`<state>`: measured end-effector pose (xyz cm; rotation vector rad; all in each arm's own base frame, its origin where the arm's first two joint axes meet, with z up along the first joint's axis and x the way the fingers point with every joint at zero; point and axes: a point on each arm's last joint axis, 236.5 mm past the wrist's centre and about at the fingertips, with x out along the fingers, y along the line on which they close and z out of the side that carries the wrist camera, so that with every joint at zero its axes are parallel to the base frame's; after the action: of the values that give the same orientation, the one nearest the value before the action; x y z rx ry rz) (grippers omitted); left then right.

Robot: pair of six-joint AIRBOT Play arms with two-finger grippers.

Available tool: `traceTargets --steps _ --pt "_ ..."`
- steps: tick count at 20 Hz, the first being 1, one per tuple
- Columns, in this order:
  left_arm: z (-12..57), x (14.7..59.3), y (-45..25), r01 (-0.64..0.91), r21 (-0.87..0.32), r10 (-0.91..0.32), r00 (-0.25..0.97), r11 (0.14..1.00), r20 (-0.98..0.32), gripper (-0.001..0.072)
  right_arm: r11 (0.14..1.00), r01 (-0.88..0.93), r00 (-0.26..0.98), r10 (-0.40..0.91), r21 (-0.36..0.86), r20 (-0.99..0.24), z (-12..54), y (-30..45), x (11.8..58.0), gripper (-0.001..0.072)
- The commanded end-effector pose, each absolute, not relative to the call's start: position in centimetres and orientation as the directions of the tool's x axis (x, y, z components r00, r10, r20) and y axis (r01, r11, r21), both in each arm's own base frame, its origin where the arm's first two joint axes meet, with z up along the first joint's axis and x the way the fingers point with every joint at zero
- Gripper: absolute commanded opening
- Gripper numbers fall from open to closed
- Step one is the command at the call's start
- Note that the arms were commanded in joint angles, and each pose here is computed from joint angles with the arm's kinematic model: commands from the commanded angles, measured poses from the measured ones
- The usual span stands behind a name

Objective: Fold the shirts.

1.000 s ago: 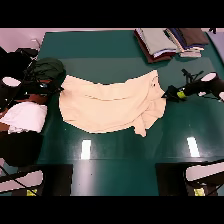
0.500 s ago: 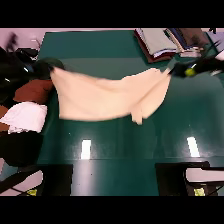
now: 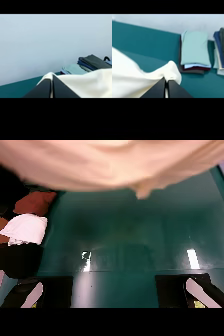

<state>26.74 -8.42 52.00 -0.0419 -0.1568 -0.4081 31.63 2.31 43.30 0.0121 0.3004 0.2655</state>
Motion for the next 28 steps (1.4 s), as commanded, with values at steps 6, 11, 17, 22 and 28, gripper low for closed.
traceTargets --steps 6,11,17,22,28 --pt "34.1 34.7 -9.0 0.399 -0.298 -0.489 0.795 0.867 -0.359 0.0024 0.958 -0.165 0.838 0.262 0.236 -0.479 35.7 0.8 31.5 0.0013" --pt "11.3 38.8 -8.3 0.15 -0.536 -0.532 0.499 0.831 -0.684 0.0025 0.878 0.014 0.532 0.399 0.478 -0.747 17.5 -1.5 36.3 0.0013" --pt "2.0 45.4 -6.0 -0.031 -0.574 -0.473 0.531 0.818 -0.703 0.0025 0.823 0.181 0.452 0.416 0.538 -0.789 6.5 -4.4 41.7 0.0014" --pt "9.6 49.9 -4.8 0.052 -0.557 -0.439 0.677 0.829 -0.591 0.0463 0.843 0.122 0.509 0.4 0.524 -0.762 10.2 -5.5 44.5 0.0433" --pt "1.3 41.6 -5.8 0.036 -0.416 -0.404 0.329 0.909 -0.853 0.0419 0.856 0.075 0.487 0.416 0.511 -0.768 11.5 -3.5 40.4 0.0376"
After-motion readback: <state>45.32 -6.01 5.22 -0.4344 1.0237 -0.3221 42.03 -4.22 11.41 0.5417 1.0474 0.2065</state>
